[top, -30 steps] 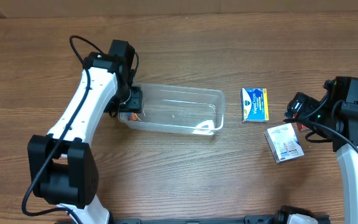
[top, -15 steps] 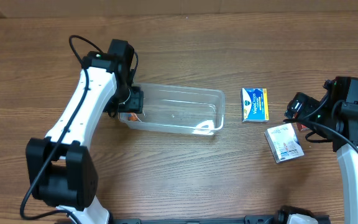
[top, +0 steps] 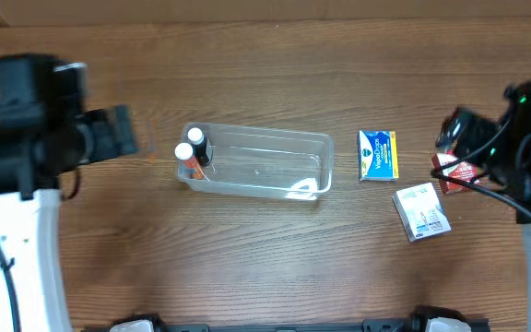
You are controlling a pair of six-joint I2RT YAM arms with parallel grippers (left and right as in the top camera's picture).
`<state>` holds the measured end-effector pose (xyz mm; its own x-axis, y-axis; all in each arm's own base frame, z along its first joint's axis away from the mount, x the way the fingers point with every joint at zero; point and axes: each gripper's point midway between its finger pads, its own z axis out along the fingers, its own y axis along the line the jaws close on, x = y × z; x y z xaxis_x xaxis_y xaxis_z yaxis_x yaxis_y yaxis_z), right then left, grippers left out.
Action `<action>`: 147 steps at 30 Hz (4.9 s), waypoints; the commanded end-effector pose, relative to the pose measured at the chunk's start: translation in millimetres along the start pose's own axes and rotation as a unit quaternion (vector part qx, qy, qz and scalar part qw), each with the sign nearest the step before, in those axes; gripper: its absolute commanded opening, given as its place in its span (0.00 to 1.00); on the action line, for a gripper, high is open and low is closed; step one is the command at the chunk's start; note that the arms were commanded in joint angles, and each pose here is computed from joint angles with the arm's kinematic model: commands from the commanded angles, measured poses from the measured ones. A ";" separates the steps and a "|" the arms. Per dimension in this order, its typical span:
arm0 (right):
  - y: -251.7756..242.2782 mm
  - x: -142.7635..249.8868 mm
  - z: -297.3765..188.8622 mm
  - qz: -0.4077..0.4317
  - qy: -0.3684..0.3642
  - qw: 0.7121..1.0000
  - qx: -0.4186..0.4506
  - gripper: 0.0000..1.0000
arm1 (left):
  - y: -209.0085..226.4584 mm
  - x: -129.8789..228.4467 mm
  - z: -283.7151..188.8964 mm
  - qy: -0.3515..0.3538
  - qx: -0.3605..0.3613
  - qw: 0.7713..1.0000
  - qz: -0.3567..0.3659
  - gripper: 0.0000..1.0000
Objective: Pack container
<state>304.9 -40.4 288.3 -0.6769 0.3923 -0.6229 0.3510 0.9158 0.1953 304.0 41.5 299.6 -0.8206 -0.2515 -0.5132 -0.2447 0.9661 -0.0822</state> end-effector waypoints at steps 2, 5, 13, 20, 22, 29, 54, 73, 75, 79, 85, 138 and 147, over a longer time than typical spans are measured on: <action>21.6 -6.4 45.3 -0.026 0.058 0.998 -0.007 1.00 | 22.6 4.7 -9.0 0.001 -0.017 0.999 -0.045 1.00; 30.8 21.0 104.3 -0.042 0.149 0.988 -0.003 1.00 | 22.9 8.8 1.2 0.013 -0.017 0.999 -0.045 1.00; 59.6 81.6 203.3 -0.118 0.254 0.960 0.001 1.00 | 25.5 26.6 28.9 0.048 -0.021 0.997 -0.049 1.00; 46.7 120.6 240.0 -0.126 0.317 0.940 0.022 1.00 | 25.5 23.5 30.4 0.042 -0.020 0.998 -0.048 1.00; 44.2 128.2 245.2 -0.131 0.328 0.935 0.024 1.00 | 25.5 23.4 30.5 0.042 -0.020 0.998 -0.048 1.00; 38.6 141.7 251.6 -0.140 0.350 0.926 0.029 1.00 | 25.0 20.9 30.7 0.036 -0.019 0.998 -0.048 1.00; 30.0 162.2 260.9 -0.140 0.355 0.924 0.030 0.86 | 25.2 22.7 30.5 0.040 -0.020 0.998 -0.048 1.00; 37.2 145.2 254.1 -0.139 0.339 0.930 0.025 0.71 | 25.1 21.5 30.6 0.038 -0.020 0.998 -0.048 1.00; 42.6 132.0 247.2 -0.139 0.325 0.935 0.020 0.66 | 25.1 21.4 30.6 0.037 -0.020 0.998 -0.048 1.00; 57.3 93.2 219.5 -0.139 0.285 0.948 0.006 0.62 | 25.2 21.0 30.7 0.037 -0.020 0.998 -0.048 1.00; 84.4 40.1 129.3 -0.114 0.227 0.967 -0.015 0.43 | 25.3 21.2 30.6 0.037 -0.020 0.998 -0.047 1.00; 199.9 190.0 135.1 -0.103 0.267 0.958 0.023 0.60 | 25.4 25.6 30.3 0.046 -0.020 0.998 -0.046 1.00; 198.3 188.3 136.1 -0.105 0.261 0.959 0.028 0.60 | 25.5 25.6 30.3 0.046 -0.021 0.998 -0.046 1.00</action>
<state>331.4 206.0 105.0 -0.9684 0.1972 -0.1529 0.1888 0.9797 0.0676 292.7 62.9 259.3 -0.8352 -0.3427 -0.4301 -0.3417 0.9362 -0.0824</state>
